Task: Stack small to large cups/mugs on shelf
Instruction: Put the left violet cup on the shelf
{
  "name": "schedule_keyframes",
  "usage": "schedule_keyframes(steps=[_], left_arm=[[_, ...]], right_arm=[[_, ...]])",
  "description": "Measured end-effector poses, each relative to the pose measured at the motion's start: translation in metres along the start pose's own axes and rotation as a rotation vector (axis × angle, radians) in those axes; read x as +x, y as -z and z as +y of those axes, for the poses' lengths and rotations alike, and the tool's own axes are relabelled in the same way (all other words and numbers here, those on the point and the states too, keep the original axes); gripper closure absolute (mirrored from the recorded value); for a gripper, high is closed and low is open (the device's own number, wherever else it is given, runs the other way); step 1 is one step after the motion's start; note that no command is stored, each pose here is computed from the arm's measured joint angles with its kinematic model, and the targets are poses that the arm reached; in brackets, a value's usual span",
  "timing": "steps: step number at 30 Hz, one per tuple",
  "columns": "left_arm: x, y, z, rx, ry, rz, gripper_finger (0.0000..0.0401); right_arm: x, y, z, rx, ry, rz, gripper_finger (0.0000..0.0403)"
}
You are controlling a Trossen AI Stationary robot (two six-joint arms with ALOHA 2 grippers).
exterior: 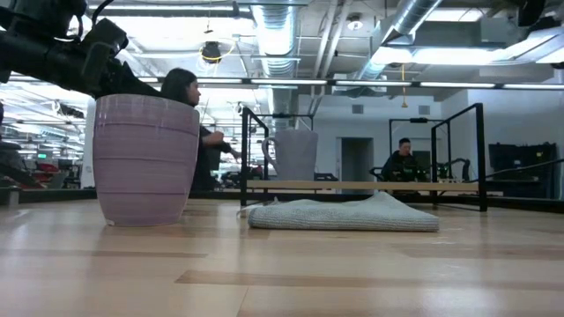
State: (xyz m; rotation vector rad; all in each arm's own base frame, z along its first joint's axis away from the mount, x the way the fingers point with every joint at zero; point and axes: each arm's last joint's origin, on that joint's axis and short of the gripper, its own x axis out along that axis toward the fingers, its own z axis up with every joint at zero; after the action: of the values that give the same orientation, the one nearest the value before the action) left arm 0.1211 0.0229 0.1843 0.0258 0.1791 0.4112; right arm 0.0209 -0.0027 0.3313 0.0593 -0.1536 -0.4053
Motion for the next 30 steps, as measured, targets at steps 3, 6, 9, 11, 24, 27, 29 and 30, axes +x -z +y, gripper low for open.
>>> schedule_keyframes(steps=[3,6,9,11,24,27,29,30], left_arm=[[0.000,0.000,0.000,0.008,0.000,0.000,0.0365],[0.000,0.000,0.000,-0.031,0.000,0.000,0.0365],[0.000,0.000,0.000,-0.072,0.000,0.001,0.0365],[0.000,0.001,0.000,-0.073,0.000,0.010,0.0365],[-0.001,-0.012,0.000,-0.008,-0.003,-0.122,0.0365],[-0.001,-0.012,0.000,-0.008,-0.003,-0.123,0.0365],[-0.001,-0.012,0.000,-0.014,-0.002,-0.117,0.0365],[-0.001,-0.011,0.000,-0.015,-0.002,-0.114,0.0365]], right_arm=[[0.000,0.000,0.000,0.000,0.000,0.000,0.0262],[0.000,0.002,0.000,0.006,0.003,0.019,0.0261],[0.000,0.005,-0.001,-0.036,0.006,0.041,0.0259],[0.000,0.005,-0.001,-0.057,0.007,0.048,0.0259],[0.007,0.030,-0.011,0.064,0.026,0.155,0.0262],[0.013,0.042,-0.017,0.077,0.029,0.169,0.0262],[0.017,0.048,-0.021,0.101,0.031,0.171,0.0264],[0.018,0.051,-0.022,0.114,0.032,0.172,0.0265]])
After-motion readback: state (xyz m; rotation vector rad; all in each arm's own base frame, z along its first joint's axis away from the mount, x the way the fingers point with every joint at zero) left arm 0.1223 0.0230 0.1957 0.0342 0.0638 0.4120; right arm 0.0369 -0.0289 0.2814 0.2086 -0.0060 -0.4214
